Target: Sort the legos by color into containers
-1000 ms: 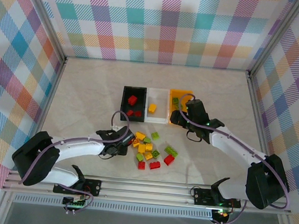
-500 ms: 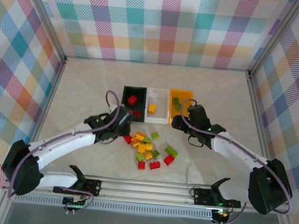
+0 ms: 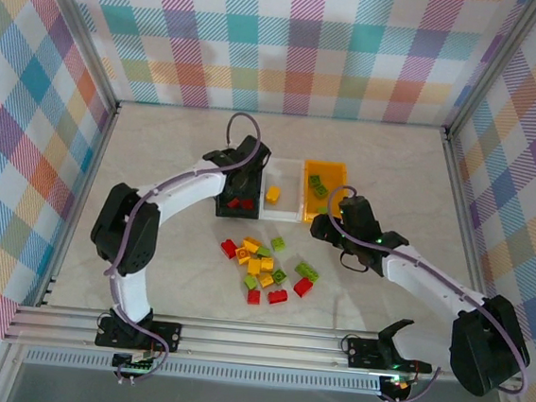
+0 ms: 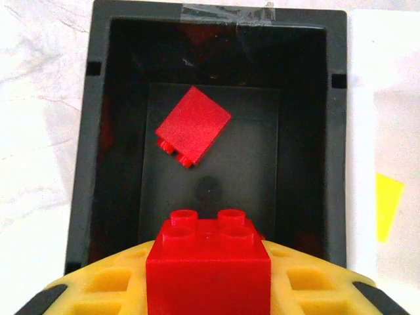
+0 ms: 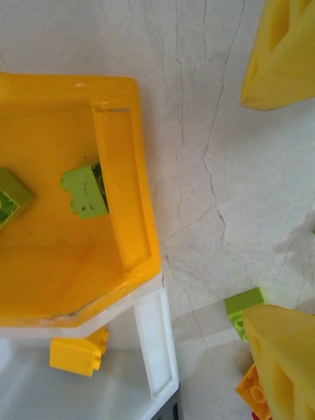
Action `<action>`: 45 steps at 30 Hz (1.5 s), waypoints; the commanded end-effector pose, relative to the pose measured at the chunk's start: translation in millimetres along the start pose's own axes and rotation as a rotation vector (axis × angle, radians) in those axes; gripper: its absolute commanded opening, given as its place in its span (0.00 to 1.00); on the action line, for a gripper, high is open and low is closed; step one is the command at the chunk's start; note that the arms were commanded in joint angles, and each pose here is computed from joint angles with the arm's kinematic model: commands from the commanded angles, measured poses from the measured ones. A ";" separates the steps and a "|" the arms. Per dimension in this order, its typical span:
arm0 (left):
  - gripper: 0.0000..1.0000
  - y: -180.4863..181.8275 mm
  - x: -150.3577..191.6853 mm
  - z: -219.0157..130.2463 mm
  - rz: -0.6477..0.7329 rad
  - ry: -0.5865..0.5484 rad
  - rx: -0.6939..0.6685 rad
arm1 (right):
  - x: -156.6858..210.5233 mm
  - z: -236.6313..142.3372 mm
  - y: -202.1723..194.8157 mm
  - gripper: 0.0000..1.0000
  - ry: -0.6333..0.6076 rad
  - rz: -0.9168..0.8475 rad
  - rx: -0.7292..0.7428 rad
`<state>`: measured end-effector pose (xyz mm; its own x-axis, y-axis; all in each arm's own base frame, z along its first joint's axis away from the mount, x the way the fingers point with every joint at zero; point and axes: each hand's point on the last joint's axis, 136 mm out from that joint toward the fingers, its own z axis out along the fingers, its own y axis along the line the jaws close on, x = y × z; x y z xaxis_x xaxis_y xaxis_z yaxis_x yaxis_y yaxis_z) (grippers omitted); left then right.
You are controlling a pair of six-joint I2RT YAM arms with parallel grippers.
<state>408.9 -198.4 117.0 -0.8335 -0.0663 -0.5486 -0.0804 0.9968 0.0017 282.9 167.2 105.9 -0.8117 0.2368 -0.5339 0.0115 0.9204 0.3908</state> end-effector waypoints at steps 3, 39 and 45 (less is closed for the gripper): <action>0.52 -0.8 -14.6 -9.4 0.026 -0.006 -0.015 | 4.1 -8.0 10.2 0.79 0.011 0.009 -0.063; 1.00 58.7 181.3 -129.9 -0.160 -0.056 0.383 | 148.6 -10.5 10.8 0.77 0.190 0.174 0.166; 1.00 58.9 181.4 -130.7 -0.161 -0.061 0.392 | 155.1 -9.2 4.1 0.64 0.204 0.170 0.198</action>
<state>182.4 -161.0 127.2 -0.7998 -0.2178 -0.5594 0.0293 0.9166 -0.3987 151.1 207.4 29.8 -0.9015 0.3106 -0.3014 0.2167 0.9268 0.3068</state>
